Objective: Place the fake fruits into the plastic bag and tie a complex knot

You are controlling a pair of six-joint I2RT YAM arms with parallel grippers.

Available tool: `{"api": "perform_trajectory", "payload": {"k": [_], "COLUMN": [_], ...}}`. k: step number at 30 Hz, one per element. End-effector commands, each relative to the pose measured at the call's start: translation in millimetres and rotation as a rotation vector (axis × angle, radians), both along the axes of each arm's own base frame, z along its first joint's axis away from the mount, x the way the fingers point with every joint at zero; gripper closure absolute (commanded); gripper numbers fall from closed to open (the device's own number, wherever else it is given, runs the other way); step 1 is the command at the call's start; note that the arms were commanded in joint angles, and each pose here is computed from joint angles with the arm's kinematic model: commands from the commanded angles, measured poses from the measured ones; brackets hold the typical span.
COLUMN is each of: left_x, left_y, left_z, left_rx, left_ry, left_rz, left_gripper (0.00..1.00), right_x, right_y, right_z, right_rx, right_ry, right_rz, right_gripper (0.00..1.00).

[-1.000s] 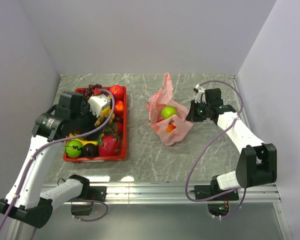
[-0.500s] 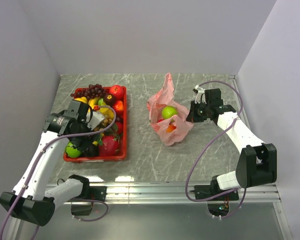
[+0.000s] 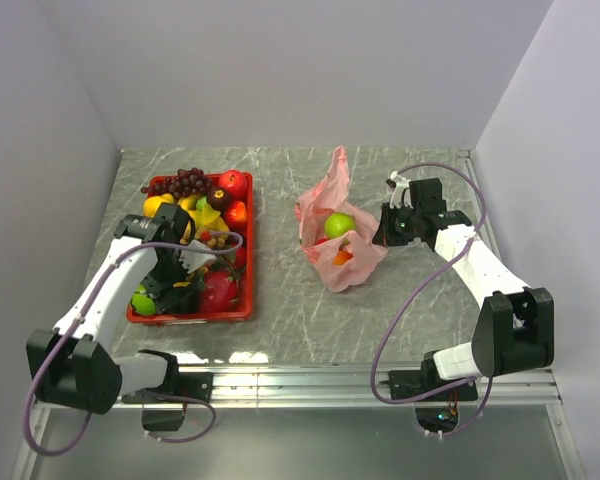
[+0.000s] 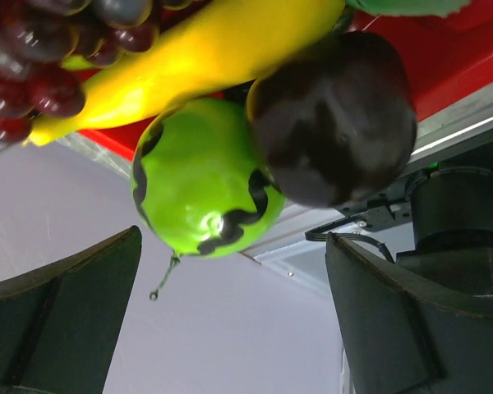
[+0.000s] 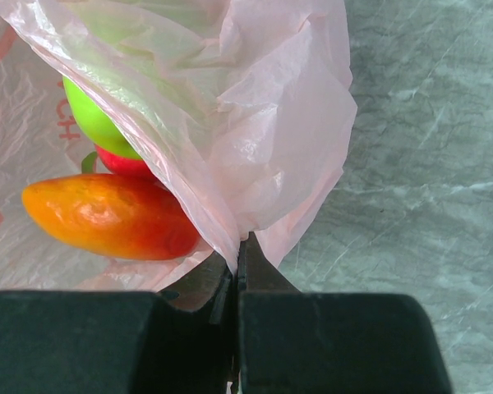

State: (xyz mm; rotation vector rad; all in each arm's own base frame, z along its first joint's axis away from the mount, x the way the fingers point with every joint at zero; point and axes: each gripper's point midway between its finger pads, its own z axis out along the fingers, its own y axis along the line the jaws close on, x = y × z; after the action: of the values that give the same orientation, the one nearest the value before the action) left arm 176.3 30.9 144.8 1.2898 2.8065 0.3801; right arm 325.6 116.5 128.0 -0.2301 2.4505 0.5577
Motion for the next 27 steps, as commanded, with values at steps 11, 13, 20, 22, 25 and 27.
{"api": "perform_trajectory", "payload": {"k": [11, 13, 20, 22, 25, 27], "left_x": [5.1, 8.7, 18.4, 18.6, 17.6, 14.6], "left_y": [18.1, 20.6, 18.8, 19.2, 21.7, 22.5], "left_z": [-22.9, -28.9, -39.5, -40.8, -43.4, -42.2], "left_rx": [0.064, 0.062, 0.031, 0.030, 0.032, 0.029], "left_ry": [0.118, 0.115, 0.108, 0.108, 0.107, 0.114], "left_rz": [-0.053, -0.046, -0.062, -0.065, -0.060, -0.048], "left_gripper": [0.01, 0.01, 0.01, 0.01, 0.05, 0.10], "right_x": [2.5, 2.5, 2.5, 2.7, 2.6, 2.4], "right_y": [-4.5, -4.2, -5.1, -5.3, -5.4, -5.4], "right_z": [11.4, 11.3, 11.5, 11.0, 11.1, 10.9], "right_rx": [-0.005, -0.005, -0.010, -0.010, -0.009, -0.008], "right_ry": [-0.037, -0.036, -0.028, -0.026, -0.026, -0.029], "right_rz": [-0.025, -0.025, -0.031, -0.033, -0.037, -0.038], "right_gripper": [1.00, 1.00, 1.00, 1.00, 1.00, 1.00]}}
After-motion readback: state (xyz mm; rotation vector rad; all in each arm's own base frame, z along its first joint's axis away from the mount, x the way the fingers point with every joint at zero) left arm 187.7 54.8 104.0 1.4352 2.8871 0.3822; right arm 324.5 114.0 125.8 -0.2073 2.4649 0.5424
